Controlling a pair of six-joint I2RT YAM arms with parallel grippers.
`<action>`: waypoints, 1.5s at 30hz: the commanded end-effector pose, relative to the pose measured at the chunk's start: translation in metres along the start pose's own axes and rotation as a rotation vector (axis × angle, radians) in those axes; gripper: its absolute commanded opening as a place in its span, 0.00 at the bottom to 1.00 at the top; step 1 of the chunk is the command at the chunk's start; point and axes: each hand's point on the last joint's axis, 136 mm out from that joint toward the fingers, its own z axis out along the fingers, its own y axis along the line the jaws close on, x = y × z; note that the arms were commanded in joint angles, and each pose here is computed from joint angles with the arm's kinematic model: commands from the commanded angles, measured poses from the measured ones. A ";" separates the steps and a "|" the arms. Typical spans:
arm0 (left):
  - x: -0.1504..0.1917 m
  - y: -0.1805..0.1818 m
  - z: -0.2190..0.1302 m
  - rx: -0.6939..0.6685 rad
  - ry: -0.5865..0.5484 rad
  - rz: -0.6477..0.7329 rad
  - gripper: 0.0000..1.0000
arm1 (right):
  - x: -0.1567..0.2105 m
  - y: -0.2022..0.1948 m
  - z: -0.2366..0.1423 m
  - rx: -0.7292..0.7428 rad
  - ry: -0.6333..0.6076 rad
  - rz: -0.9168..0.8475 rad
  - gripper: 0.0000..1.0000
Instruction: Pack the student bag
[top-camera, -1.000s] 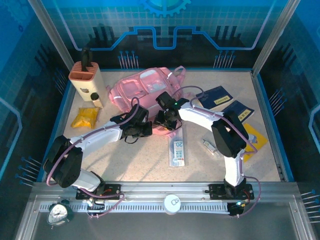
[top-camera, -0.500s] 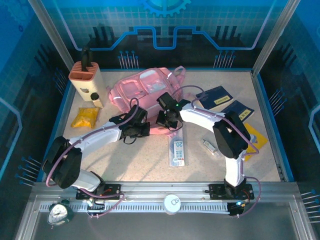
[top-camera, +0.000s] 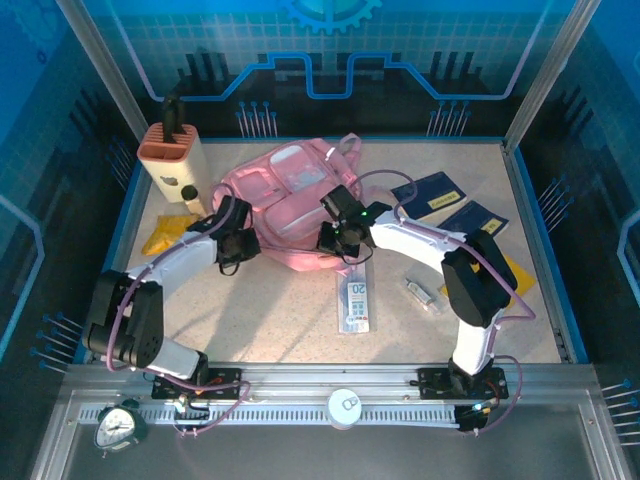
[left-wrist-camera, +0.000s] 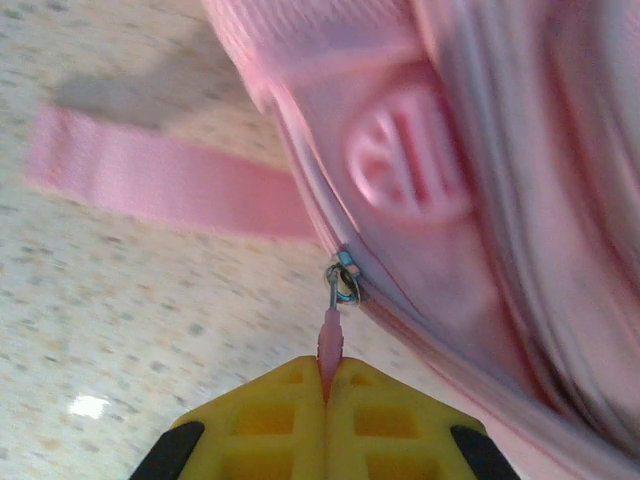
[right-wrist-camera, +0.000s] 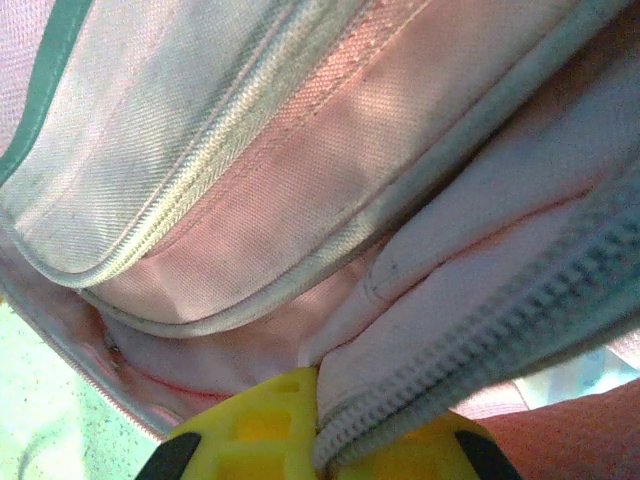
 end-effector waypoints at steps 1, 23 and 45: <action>-0.022 0.033 0.007 -0.089 -0.035 -0.073 0.00 | -0.003 0.010 -0.021 -0.034 -0.049 -0.050 0.00; -0.072 0.023 0.021 -0.021 -0.038 -0.055 0.00 | 0.070 0.105 -0.015 -0.267 0.062 -0.185 0.26; 0.019 -0.027 -0.087 0.291 -0.025 -0.117 0.56 | 0.019 -0.009 -0.134 -0.075 -0.251 -0.383 1.00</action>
